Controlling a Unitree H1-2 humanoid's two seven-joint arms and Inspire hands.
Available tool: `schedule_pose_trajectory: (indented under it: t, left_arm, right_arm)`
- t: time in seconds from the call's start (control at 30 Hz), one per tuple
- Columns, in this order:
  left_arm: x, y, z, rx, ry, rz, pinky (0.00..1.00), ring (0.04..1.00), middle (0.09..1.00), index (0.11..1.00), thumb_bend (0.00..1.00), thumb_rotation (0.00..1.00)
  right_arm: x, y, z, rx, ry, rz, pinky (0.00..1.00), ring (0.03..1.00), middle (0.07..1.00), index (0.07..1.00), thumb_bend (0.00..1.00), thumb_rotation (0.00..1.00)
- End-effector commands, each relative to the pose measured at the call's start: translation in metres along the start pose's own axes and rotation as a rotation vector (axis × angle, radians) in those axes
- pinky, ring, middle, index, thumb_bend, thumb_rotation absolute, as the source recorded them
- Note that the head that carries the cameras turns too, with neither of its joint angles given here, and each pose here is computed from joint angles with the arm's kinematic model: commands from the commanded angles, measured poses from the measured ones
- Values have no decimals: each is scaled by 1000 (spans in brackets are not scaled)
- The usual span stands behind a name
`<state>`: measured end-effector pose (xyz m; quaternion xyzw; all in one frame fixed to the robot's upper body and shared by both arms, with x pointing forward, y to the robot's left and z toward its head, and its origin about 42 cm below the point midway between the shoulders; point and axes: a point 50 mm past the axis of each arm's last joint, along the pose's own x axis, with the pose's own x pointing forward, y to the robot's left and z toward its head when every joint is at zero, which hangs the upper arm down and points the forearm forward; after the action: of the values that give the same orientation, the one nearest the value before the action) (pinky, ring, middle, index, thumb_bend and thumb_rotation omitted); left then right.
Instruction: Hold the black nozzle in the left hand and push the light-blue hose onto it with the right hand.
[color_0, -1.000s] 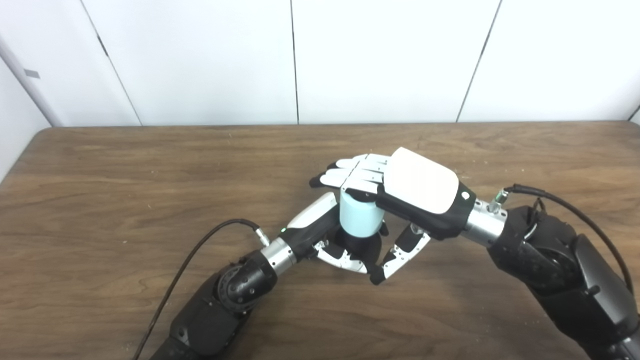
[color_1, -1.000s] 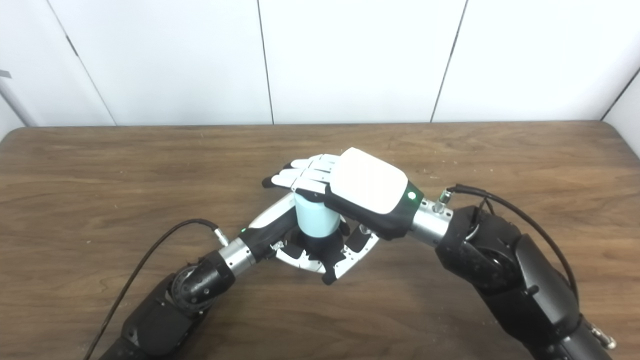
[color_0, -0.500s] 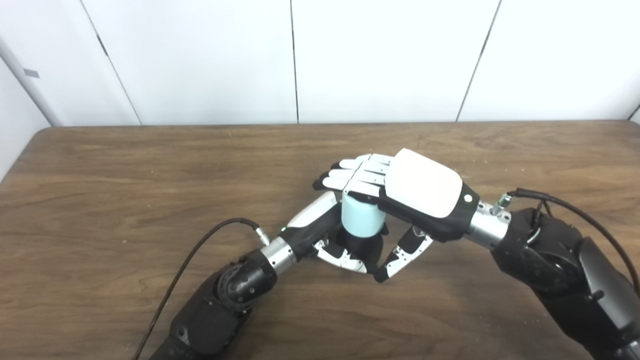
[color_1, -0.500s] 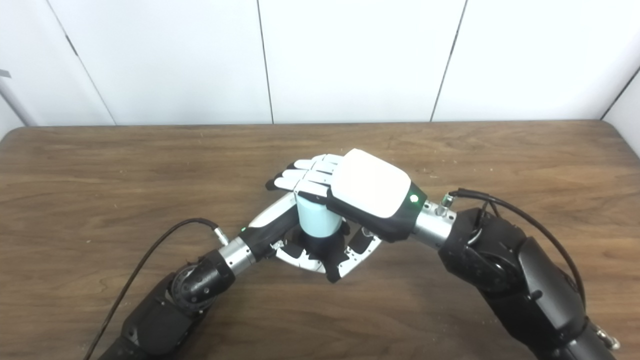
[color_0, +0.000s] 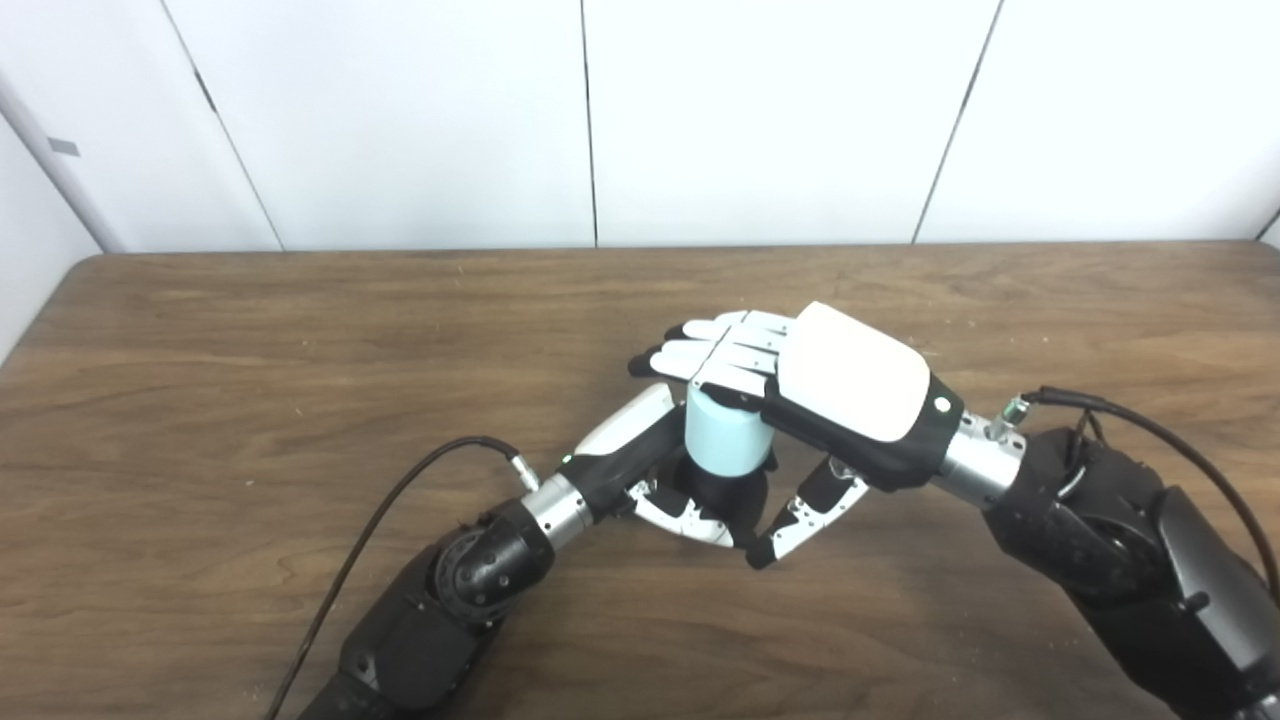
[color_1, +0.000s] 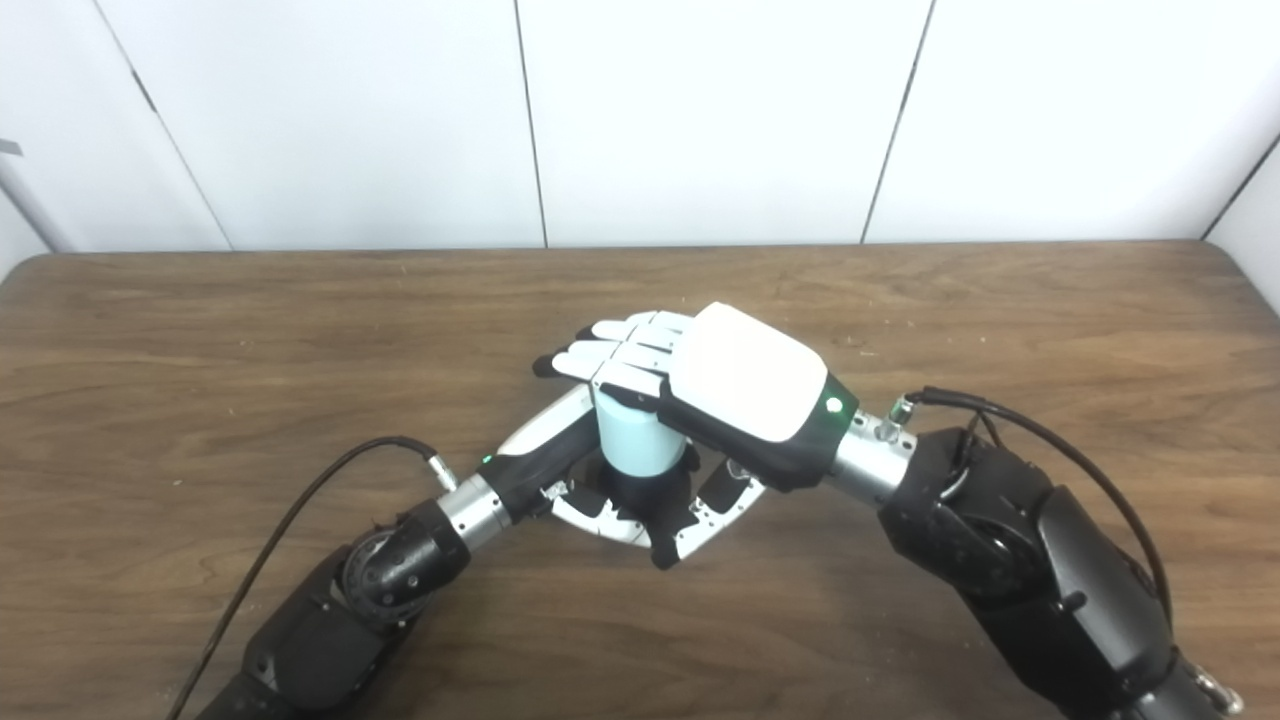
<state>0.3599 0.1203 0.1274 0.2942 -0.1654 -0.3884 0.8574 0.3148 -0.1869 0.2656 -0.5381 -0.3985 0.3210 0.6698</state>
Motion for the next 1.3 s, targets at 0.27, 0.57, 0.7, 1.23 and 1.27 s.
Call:
schedule_pose_trajectory:
  t: [0.27,0.57,0.7,1.23,1.27]
  left_arm:
    - [-39,-30,-39,-4,233,-167,635,674,636,488,513,71]
    - [-39,-30,-39,-3,242,-165,632,682,649,488,513,72]
    - [-39,-30,-38,-7,246,-168,619,674,651,488,513,72]
    - [-36,-30,-38,-5,241,-172,593,650,643,488,512,71]
    - [-36,-29,-38,-6,241,-172,595,651,643,488,512,71]
  right_arm:
    - [-10,32,6,95,13,178,838,890,893,937,774,344]
    - [-11,36,8,114,17,190,839,890,895,936,773,344]
    - [-11,36,9,110,18,197,839,891,895,936,775,346]
    - [-10,40,8,72,11,227,839,895,902,933,781,342]
    - [-10,40,8,69,10,229,839,895,902,933,781,342]
